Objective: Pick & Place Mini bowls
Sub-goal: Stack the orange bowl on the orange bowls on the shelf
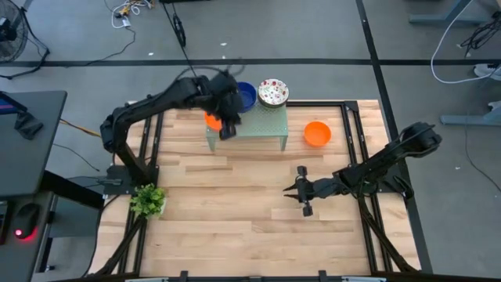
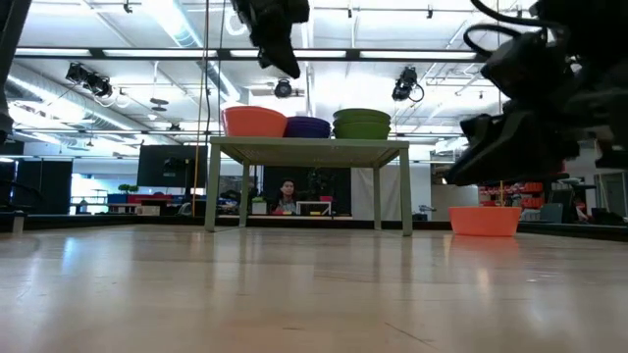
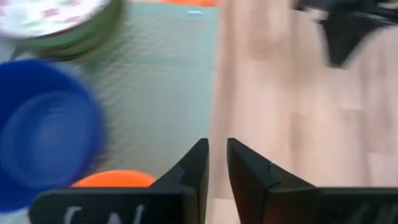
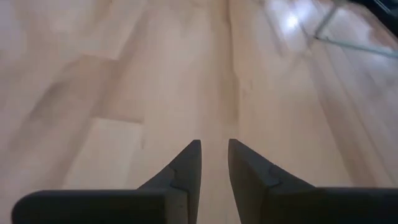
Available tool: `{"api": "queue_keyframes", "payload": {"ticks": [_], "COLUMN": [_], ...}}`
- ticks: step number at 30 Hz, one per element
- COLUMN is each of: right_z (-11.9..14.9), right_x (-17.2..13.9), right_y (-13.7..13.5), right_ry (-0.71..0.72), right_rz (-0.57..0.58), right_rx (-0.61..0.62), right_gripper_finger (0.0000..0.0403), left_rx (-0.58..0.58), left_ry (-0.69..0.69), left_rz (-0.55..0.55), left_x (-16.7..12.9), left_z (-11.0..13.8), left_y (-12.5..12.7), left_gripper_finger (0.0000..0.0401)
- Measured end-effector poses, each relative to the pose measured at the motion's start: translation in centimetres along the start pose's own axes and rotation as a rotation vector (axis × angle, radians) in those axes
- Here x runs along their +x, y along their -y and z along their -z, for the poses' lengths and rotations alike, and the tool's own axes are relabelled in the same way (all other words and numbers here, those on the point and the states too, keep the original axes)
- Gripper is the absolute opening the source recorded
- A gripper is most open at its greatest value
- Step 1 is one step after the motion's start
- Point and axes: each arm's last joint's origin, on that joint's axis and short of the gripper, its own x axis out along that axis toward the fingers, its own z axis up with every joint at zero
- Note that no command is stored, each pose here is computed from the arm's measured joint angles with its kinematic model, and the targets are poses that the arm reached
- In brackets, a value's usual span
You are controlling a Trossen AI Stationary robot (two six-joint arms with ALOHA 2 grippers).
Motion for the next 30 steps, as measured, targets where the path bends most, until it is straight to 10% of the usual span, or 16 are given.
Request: {"api": "queue_keyframes", "payload": {"ticks": [10,19,30], "right_z": [0.3,1.8,2.1], "right_x": [-2.6,-5.9,-6.9], "right_y": [0.6,2.1,5.6], "right_ry": [-0.123,-0.286,-0.339], "right_rz": [0.103,0.291,0.502], "right_rx": [0.057,0.159,0.212], "right_gripper_finger": [0.0082,0.0082,0.0082], "left_rx": [0.251,0.202,0.112], "left_ry": [0.066,0.316,0.565], "left_rz": [0.184,0.395,0.443], "left_x": [2.0,10.4,13.5], "left_z": [-0.6,5.4,13.1], "left_y": [9.8,14.8,18.7], "left_gripper_finger": [0.0014,0.0015,0.0020]}}
